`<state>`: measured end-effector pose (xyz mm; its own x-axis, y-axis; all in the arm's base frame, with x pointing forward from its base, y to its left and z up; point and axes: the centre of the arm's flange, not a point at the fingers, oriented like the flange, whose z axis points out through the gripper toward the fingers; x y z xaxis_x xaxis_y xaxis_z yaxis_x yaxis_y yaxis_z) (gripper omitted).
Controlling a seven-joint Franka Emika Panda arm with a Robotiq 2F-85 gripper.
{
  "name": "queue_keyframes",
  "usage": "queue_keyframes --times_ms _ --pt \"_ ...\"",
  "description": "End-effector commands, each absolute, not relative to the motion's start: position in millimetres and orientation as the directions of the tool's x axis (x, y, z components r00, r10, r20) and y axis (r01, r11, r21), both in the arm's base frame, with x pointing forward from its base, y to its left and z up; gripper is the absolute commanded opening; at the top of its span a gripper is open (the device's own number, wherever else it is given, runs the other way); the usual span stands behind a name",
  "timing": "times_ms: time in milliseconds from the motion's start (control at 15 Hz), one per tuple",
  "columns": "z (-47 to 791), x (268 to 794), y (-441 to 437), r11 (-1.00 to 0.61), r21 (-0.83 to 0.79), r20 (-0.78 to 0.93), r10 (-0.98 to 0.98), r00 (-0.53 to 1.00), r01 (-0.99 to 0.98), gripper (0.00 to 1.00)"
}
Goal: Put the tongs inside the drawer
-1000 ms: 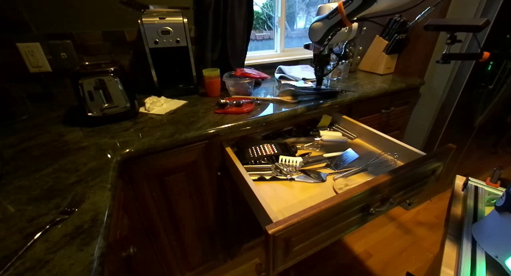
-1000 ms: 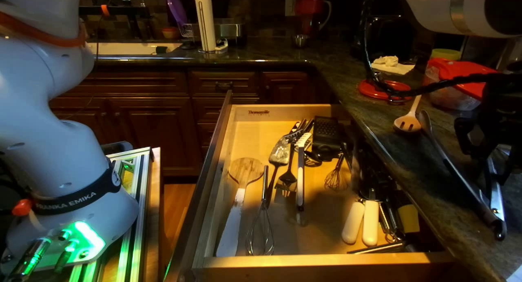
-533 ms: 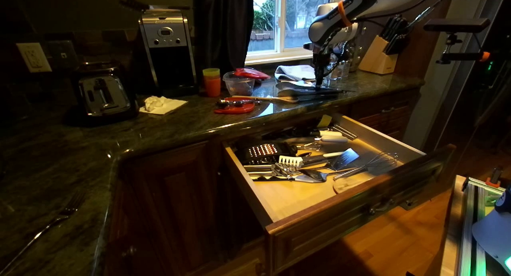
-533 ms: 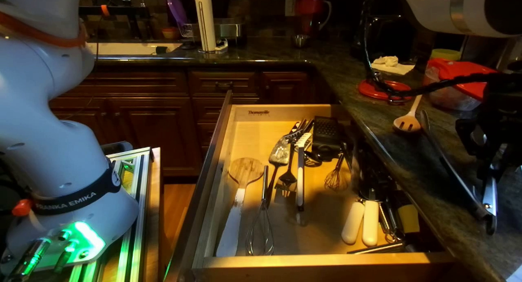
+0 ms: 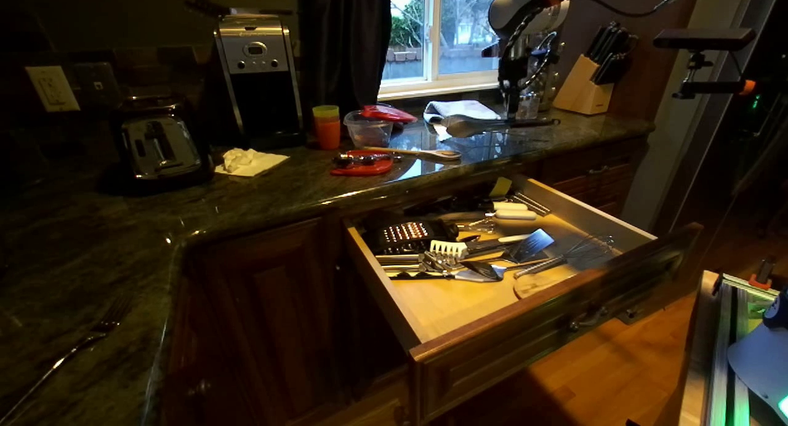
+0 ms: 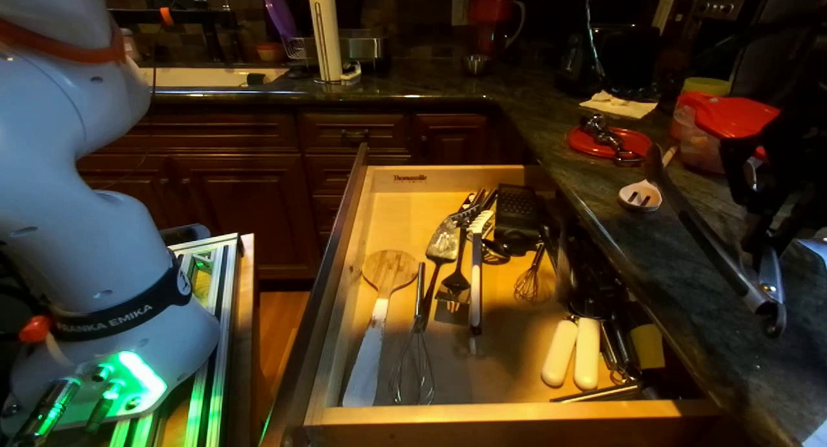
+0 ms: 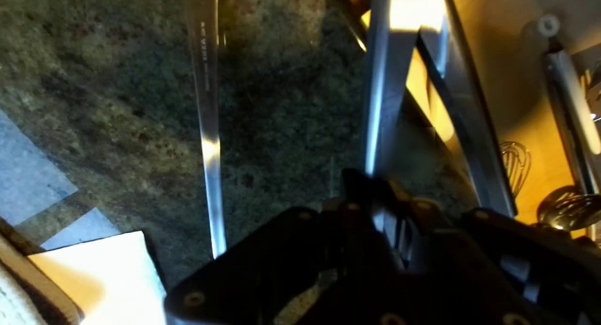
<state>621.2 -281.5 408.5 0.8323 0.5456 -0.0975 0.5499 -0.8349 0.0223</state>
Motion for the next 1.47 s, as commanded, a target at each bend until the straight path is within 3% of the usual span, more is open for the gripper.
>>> queue_keyframes --times_ms 0,400,1000,1067,1133,1400 --pt "423 577 -273 -0.768 -0.025 -0.084 0.640 0.764 0.640 0.04" --pt "412 515 -234 -0.635 -0.023 -0.055 0.772 0.633 0.772 0.04" --pt "358 435 -139 -0.610 -0.001 0.077 0.790 0.609 0.792 0.04" --pt "369 486 -165 -0.617 -0.010 0.031 0.786 0.617 0.787 0.04" --pt "363 478 -158 -0.613 -0.017 0.031 0.789 0.613 0.790 0.14" --pt "369 484 -164 -0.618 -0.004 0.035 0.786 0.618 0.786 0.14"
